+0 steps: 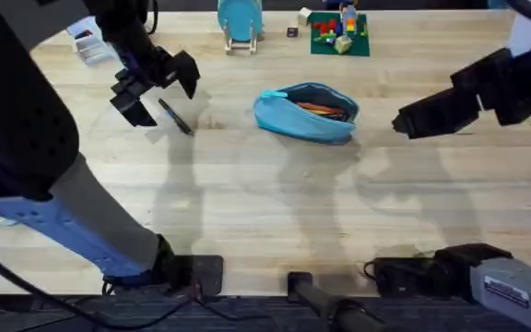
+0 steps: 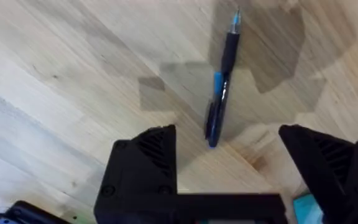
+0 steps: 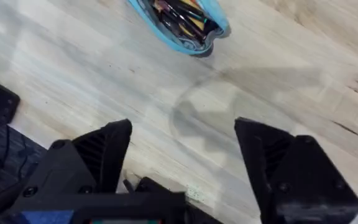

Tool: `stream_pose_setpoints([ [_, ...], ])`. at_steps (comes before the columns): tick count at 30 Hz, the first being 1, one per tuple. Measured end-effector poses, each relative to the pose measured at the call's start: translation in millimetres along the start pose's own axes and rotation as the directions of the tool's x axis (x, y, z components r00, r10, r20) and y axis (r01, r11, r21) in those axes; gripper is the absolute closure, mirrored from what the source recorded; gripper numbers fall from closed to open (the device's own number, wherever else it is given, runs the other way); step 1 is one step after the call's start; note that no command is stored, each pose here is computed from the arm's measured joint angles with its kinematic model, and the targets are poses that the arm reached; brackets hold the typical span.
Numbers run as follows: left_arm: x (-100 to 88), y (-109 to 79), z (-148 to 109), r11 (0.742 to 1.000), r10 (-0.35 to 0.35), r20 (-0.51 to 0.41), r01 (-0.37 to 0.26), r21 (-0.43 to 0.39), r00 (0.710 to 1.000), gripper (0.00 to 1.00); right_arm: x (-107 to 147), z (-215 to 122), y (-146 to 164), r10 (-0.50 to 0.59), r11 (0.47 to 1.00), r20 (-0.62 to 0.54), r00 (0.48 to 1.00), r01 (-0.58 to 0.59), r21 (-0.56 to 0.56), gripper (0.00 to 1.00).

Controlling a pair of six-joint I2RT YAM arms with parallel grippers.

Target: Unzip the bag, pick up the pens from the table one at a time and place them inside, then zip the bag closed.

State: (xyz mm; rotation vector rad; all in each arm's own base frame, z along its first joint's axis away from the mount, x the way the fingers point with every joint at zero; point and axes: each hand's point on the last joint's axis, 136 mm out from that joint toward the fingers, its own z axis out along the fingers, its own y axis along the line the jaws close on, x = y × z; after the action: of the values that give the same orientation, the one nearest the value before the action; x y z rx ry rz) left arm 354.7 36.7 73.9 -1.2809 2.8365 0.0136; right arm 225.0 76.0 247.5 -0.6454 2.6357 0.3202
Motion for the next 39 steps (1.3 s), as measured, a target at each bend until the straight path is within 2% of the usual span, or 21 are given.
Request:
stream_pose_setpoints([
  [10,-5.1,2.7,37,0.999,0.002,-0.058,-0.004,-0.043,0.998,0.004,0,0,0,0.000,1.000,0.000,1.000,0.000,0.000,0.004],
  [16,-9.1,0.0,39,0.998,0.063,-0.059,-0.064,-0.020,0.996,0.003,0,0,0,0.000,1.000,-0.001,1.000,0.000,0.000,0.004],
  [18,-9.6,-0.6,39,0.996,0.081,-0.059,-0.082,-0.017,0.995,0.032,0,0,0,0.000,1.000,0.000,1.000,0.000,0.000,0.004],
  [20,-10.6,-3.6,40,0.996,0.092,-0.060,-0.092,-0.008,0.994,0.130,0,0,0,0.001,1.000,-0.001,1.000,-0.001,0.000,0.004],
  [24,-9.7,-10.2,40,0.993,0.115,-0.061,-0.114,0.014,0.991,0.573,0,0,0,0.000,1.000,0.000,1.000,0.000,0.000,0.004],
  [28,-9.6,-9.5,40,0.993,0.118,-0.062,-0.118,0.011,0.991,0.922,0,0,0,0.000,1.000,0.000,1.000,0.000,0.000,0.004],
  [39,-9.9,-9.4,40,0.993,0.119,-0.061,-0.119,0.010,0.991,0.958,0,0,0,0.000,1.000,0.000,1.000,0.000,0.000,0.004],
])
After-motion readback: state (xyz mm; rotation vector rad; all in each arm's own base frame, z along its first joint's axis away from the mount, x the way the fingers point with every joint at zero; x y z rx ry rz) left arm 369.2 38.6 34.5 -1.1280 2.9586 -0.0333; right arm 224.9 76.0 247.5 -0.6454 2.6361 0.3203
